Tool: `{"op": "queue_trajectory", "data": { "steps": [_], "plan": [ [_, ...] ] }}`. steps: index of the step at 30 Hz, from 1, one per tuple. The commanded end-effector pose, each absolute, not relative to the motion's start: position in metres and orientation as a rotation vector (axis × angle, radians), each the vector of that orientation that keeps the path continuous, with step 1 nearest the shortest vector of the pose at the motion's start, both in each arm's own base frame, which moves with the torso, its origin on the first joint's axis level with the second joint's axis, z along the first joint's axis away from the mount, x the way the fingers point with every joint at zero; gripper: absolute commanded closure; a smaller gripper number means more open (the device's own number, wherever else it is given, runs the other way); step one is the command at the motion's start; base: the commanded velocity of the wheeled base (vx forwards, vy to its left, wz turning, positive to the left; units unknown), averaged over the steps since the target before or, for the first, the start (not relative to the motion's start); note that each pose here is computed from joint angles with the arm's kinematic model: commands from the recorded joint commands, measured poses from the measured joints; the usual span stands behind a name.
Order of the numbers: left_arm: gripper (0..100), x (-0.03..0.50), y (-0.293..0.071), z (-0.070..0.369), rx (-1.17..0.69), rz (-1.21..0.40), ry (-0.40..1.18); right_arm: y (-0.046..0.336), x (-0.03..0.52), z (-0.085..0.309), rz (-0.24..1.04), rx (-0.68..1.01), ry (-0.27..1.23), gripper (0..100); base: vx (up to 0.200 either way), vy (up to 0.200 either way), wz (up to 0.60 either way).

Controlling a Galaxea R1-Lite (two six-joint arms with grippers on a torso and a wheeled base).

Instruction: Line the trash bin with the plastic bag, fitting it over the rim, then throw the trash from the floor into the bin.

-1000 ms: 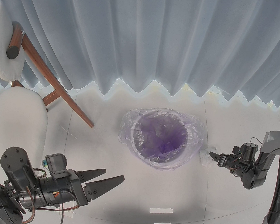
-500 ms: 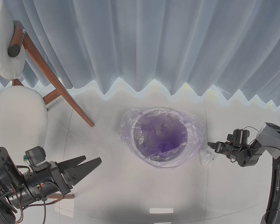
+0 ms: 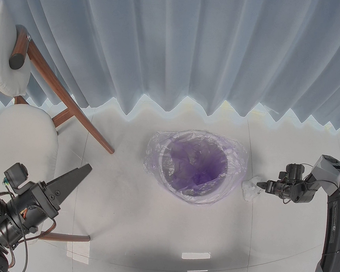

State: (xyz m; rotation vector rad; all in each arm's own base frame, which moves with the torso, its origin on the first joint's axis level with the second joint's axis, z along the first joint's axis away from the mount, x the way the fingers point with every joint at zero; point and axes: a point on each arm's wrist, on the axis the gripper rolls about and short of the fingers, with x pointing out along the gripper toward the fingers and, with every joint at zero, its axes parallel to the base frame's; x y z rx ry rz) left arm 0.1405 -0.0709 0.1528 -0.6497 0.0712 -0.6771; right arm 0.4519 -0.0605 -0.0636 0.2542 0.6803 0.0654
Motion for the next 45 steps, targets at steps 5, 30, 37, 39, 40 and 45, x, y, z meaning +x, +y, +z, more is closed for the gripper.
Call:
{"op": "queue_trajectory", "data": {
  "steps": [5, 30, 37, 39, 40, 45],
  "plan": [
    [0, 0.134, -0.043, 0.160, -0.644, -0.534, -0.027, -0.056, 0.459, -0.063, 0.111, 0.248, 0.721, 0, 0.000, 0.000, 0.00],
    [0, 0.121, -0.036, 0.159, -0.644, -0.494, 0.013, -0.052, 0.458, -0.062, 0.118, 0.247, 0.778, 0, 0.000, 0.000, 0.00],
    [0, 0.133, -0.069, 0.145, -0.619, -0.763, 0.257, -0.053, 0.450, -0.020, 0.125, 0.234, 0.532, 0, 0.000, 0.000, 0.00],
    [0, 0.144, -0.078, 0.139, -0.612, -0.799, 0.334, -0.048, 0.439, 0.011, 0.128, 0.265, 0.493, 0, 0.000, 0.000, 0.00],
    [0, 0.152, -0.082, 0.135, -0.610, -0.803, 0.364, -0.041, 0.433, 0.029, 0.141, 0.285, 0.470, 0, 0.000, 0.000, 0.00],
    [0, 0.178, -0.095, 0.128, -0.609, -0.772, 0.387, 0.007, 0.392, 0.096, 0.237, 0.463, 0.432, 0, 0.000, 0.000, 0.00]
  ]
}}
